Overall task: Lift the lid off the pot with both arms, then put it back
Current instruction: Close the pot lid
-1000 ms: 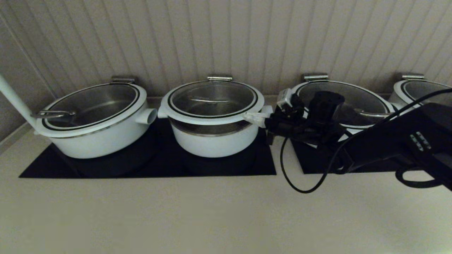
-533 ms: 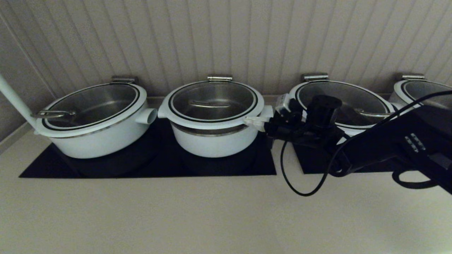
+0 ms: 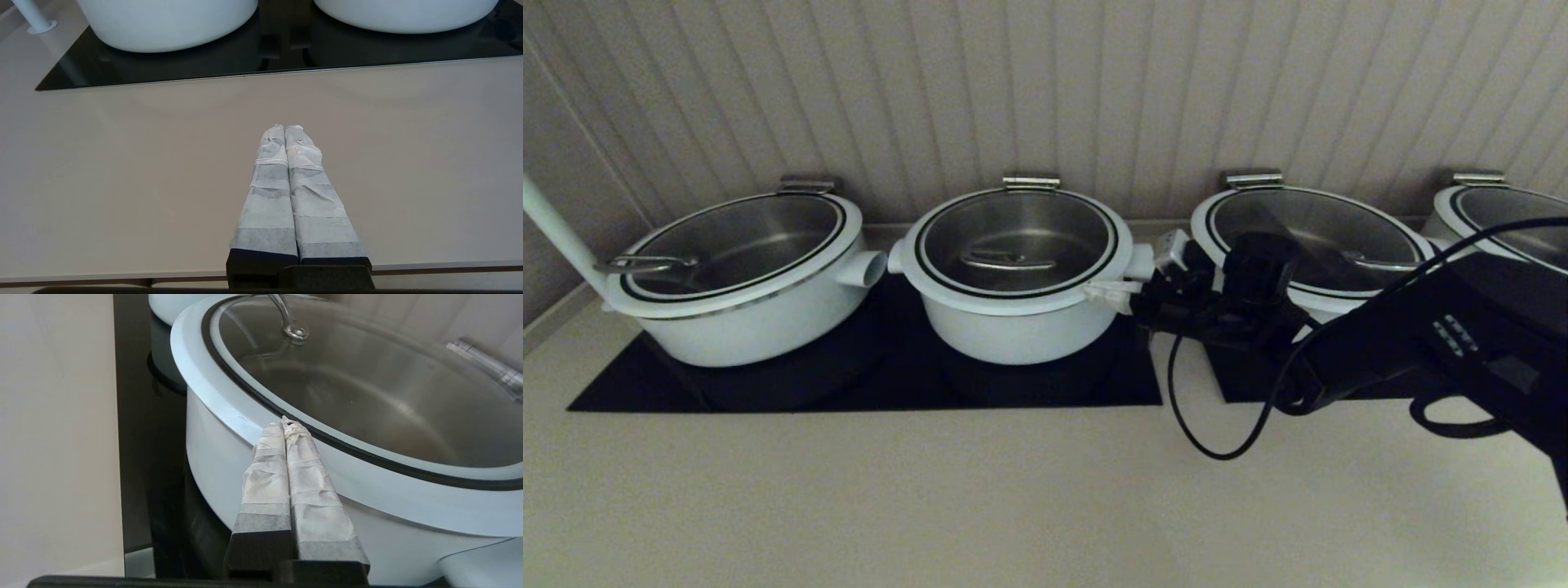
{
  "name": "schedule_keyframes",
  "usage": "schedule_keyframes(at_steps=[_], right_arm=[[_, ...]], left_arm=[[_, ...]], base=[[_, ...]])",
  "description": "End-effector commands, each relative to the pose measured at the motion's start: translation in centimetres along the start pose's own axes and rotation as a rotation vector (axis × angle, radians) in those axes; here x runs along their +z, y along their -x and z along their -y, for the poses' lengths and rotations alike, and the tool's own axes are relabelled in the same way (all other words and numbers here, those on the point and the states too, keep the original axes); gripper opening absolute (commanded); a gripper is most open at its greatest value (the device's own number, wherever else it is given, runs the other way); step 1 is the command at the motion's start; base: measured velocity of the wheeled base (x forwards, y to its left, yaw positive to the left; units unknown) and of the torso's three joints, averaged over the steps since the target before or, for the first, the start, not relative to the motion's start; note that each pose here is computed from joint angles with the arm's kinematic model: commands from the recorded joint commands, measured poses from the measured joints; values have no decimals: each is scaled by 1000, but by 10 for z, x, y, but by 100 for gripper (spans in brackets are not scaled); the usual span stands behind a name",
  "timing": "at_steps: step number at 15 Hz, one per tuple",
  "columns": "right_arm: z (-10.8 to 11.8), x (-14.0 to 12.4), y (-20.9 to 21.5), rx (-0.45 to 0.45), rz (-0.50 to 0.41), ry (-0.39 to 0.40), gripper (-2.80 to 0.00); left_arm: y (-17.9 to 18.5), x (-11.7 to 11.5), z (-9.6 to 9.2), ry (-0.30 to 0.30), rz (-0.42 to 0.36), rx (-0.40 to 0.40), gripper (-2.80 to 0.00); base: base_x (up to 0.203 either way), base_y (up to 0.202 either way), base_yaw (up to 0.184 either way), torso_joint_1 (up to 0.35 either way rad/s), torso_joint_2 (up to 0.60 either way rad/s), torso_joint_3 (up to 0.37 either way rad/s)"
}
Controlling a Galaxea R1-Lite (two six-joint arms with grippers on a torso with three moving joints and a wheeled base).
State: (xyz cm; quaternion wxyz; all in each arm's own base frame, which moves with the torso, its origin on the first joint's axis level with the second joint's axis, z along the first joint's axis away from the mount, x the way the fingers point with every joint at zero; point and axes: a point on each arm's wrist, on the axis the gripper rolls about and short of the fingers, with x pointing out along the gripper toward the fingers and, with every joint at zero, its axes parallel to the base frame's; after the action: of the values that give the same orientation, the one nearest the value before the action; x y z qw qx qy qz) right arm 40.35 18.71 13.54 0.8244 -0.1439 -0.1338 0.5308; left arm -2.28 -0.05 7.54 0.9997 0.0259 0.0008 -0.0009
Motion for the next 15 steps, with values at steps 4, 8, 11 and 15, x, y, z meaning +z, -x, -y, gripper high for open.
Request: schedule_keyframes(at_steps=[4, 8, 11, 15], right_arm=[[-2, -7, -1, 8, -6, -5, -280], [-3, -12, -1, 8, -8, -4, -280], [-4, -15, -2, 8, -11, -7, -280], [-2, -10, 0, 4, -4, 0, -280]], left_arm=[[0, 0, 0, 0, -1, 0, -280], [0, 0, 0, 0, 0, 0, -280], [0, 0, 0, 0, 0, 0, -280], [0, 0, 0, 0, 0, 0, -280]], base=[[0, 0, 0, 0, 0, 0], [0, 0, 0, 0, 0, 0], [0, 0, 0, 0, 0, 0], [0, 0, 0, 0, 0, 0]])
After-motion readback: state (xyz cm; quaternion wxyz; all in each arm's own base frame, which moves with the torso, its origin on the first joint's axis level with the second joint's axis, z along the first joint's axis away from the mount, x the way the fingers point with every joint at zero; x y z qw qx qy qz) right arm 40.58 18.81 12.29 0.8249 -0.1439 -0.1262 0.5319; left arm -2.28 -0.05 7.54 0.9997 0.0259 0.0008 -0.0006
